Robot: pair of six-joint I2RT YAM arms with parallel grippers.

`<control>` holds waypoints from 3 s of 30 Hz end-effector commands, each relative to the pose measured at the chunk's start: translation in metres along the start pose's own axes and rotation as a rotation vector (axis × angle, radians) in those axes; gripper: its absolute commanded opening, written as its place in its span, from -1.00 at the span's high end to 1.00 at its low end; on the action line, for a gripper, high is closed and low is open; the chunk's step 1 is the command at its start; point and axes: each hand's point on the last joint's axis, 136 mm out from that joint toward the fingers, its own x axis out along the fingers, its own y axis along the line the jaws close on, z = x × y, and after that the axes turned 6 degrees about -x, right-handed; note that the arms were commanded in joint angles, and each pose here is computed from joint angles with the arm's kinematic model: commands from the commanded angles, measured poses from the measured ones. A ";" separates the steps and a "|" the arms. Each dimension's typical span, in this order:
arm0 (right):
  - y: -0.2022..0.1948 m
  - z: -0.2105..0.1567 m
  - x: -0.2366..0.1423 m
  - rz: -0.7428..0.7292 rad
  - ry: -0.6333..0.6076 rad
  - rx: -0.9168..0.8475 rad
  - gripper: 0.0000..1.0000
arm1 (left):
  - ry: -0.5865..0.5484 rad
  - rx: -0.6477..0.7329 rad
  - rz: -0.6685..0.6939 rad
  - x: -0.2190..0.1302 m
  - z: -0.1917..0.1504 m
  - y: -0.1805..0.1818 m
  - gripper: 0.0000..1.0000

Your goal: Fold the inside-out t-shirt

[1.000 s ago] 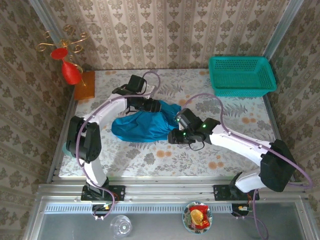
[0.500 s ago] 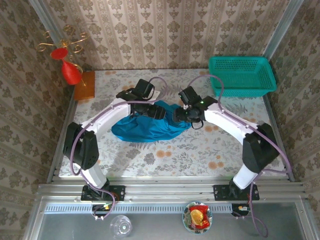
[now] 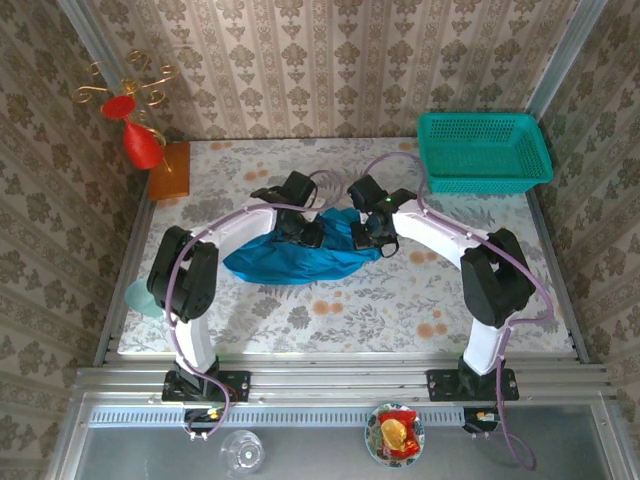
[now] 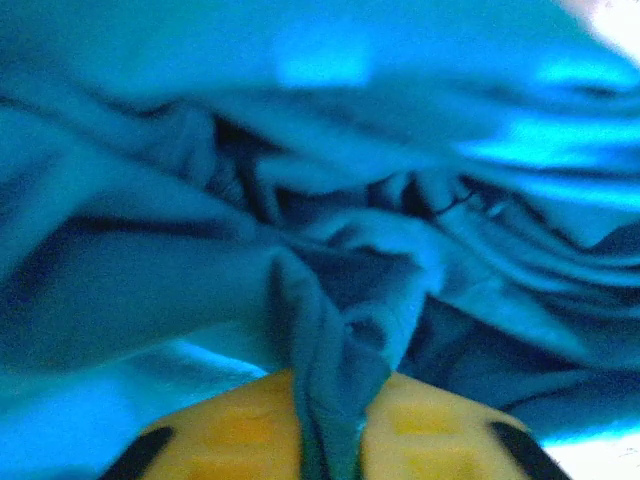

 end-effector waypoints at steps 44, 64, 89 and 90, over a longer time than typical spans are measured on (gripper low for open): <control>0.002 -0.001 -0.007 -0.190 0.033 -0.102 -0.30 | -0.100 0.011 -0.048 -0.047 -0.008 0.001 -0.16; -0.092 0.010 -0.088 -0.233 -0.186 0.121 1.00 | -0.389 -0.150 -0.230 -0.122 0.049 0.034 1.00; 0.085 -0.001 -0.049 0.295 -0.089 0.042 0.18 | -0.240 -0.158 -0.042 -0.090 -0.002 0.065 0.10; 0.094 -0.002 -0.043 0.310 -0.075 0.042 0.18 | -0.233 -0.135 -0.018 -0.091 -0.005 0.062 0.09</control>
